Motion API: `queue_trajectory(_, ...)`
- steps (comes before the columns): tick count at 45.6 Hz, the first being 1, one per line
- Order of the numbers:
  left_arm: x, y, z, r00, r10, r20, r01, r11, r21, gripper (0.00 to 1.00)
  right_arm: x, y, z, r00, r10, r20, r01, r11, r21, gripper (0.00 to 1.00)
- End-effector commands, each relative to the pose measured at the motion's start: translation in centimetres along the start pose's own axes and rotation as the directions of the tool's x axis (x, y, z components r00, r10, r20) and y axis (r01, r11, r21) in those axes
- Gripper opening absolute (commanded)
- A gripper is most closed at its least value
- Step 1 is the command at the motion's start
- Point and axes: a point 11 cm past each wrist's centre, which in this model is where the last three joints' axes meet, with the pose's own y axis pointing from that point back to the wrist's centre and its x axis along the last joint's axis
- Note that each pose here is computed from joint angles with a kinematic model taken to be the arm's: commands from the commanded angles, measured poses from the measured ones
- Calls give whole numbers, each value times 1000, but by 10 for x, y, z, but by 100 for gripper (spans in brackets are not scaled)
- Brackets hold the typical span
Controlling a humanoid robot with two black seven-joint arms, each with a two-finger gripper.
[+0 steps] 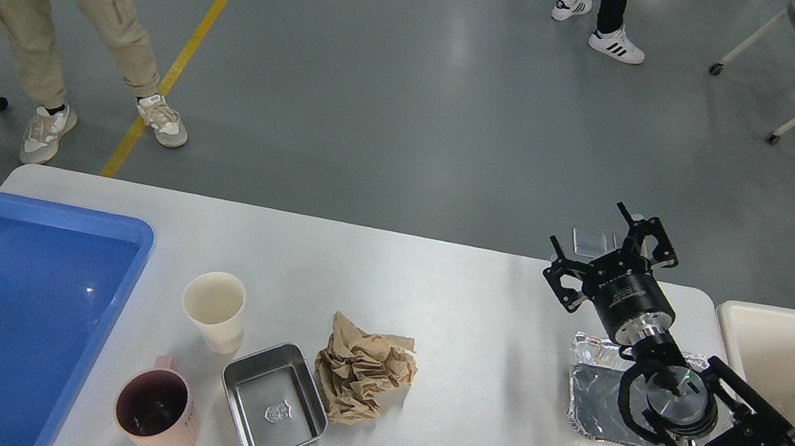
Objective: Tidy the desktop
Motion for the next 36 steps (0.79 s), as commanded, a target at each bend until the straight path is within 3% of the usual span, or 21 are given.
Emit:
queue_trajectory(1,-17,-18,23,977,-93,193,95,995,-1,97,-2,-1,1,1000,-5,1,5,1000,-2,100)
queue_trajectory(18,-98,-73,61,807,-390,443,415,909,45,97,-3,-2,4,1000,-8,-5,8,1000,-12,100)
queue_trajectory(36,-175,-119,116,573,-522,633,630,773,67,97,-4,-1,4,1000,-14,-10,13,1000,-17,100)
